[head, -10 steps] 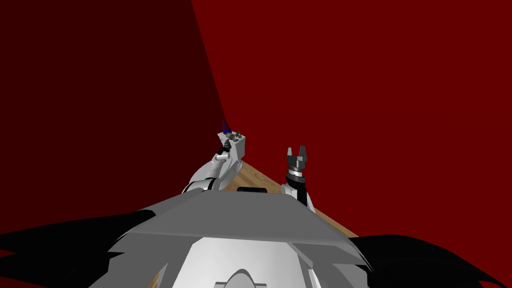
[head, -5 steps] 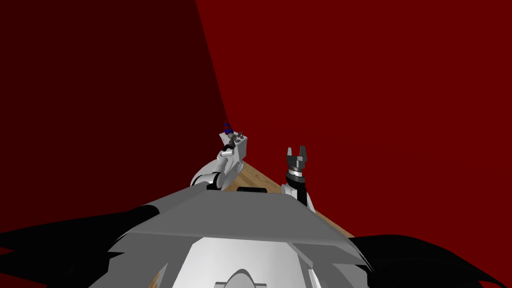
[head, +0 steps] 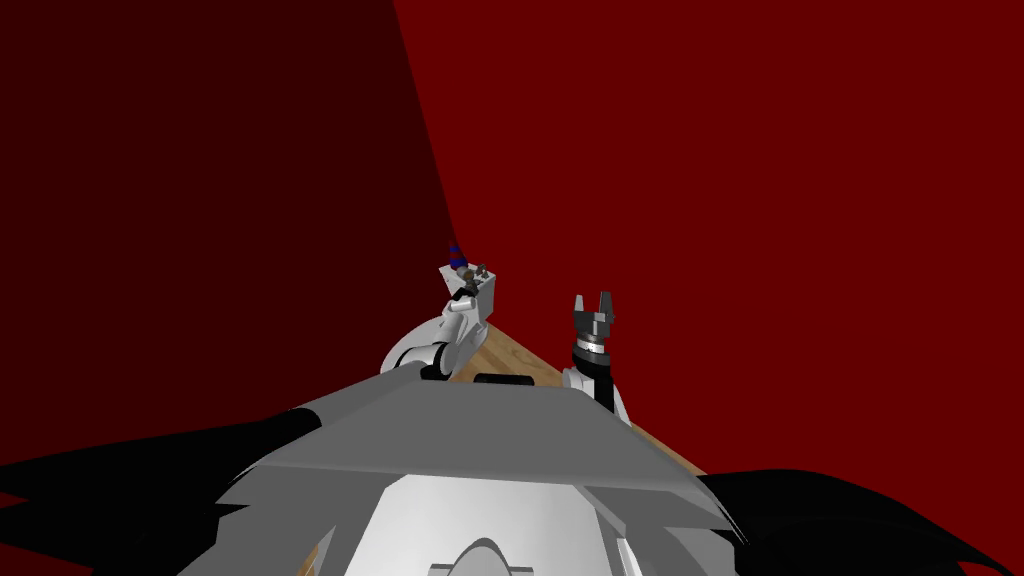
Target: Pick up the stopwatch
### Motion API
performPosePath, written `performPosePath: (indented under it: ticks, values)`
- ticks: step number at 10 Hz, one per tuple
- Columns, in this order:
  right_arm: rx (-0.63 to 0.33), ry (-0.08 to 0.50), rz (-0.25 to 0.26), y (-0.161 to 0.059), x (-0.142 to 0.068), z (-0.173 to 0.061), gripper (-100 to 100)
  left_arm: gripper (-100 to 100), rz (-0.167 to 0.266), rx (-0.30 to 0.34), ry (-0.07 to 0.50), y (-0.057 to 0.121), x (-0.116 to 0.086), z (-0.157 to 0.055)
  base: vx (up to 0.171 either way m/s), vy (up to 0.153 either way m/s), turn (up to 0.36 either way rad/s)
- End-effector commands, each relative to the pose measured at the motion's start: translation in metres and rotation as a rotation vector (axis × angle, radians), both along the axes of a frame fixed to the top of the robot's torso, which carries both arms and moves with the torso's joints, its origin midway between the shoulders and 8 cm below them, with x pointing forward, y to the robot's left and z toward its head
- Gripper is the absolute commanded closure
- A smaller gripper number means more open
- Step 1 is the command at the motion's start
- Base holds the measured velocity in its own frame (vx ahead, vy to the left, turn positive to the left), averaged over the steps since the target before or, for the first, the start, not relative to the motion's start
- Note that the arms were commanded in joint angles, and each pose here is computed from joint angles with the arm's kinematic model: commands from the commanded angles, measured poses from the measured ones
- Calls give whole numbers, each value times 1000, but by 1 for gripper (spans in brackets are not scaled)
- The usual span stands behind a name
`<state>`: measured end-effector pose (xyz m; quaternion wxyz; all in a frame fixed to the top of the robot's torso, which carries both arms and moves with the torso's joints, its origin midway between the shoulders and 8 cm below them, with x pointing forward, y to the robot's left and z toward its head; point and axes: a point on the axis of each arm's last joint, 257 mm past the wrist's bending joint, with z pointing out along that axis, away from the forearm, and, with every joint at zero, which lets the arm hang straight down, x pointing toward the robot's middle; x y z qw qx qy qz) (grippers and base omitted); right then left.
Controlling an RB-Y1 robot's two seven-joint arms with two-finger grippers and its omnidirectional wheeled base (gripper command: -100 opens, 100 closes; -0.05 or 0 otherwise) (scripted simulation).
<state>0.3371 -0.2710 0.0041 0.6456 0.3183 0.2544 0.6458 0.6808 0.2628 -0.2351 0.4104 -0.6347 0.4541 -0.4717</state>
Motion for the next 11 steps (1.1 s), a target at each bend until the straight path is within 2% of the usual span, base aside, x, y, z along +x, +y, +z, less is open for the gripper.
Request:
performPosePath:
  ticks: [1, 2, 3, 4, 7, 8, 10, 11]
  values:
    - [0, 0, 0, 0, 0, 0, 0, -100, 24, 0, 1, 22, 0, -1, -2, -18, -190]
    - [0, 0, 0, 0, 0, 0, 0, -100, 36, 0, 1, 32, -1, -2, -5, -24, -171]
    - [0, 0, 0, 0, 0, 0, 0, -100, 36, 0, 1, 32, -1, -2, -4, -16, -30]
    - [0, 0, 0, 0, 0, 0, 0, -100, 61, 0, 2, 54, -2, -2, -6, -24, -177]
    - [0, 0, 0, 0, 0, 0, 0, -100, 98, 0, 1, 87, -4, -2, -6, -27, -138]
    - [0, 0, 0, 0, 0, 0, 0, -100, 124, 0, -1, 109, -6, -1, -15, -34, -223]
    - [0, 0, 0, 0, 0, 0, 0, -100, 119, -1, 1, 103, -7, -1, -3, -8, -39]
    - [0, 0, 0, 0, 0, 0, 0, 100, 120, -1, 0, 104, -7, 0, 0, 0, 0]
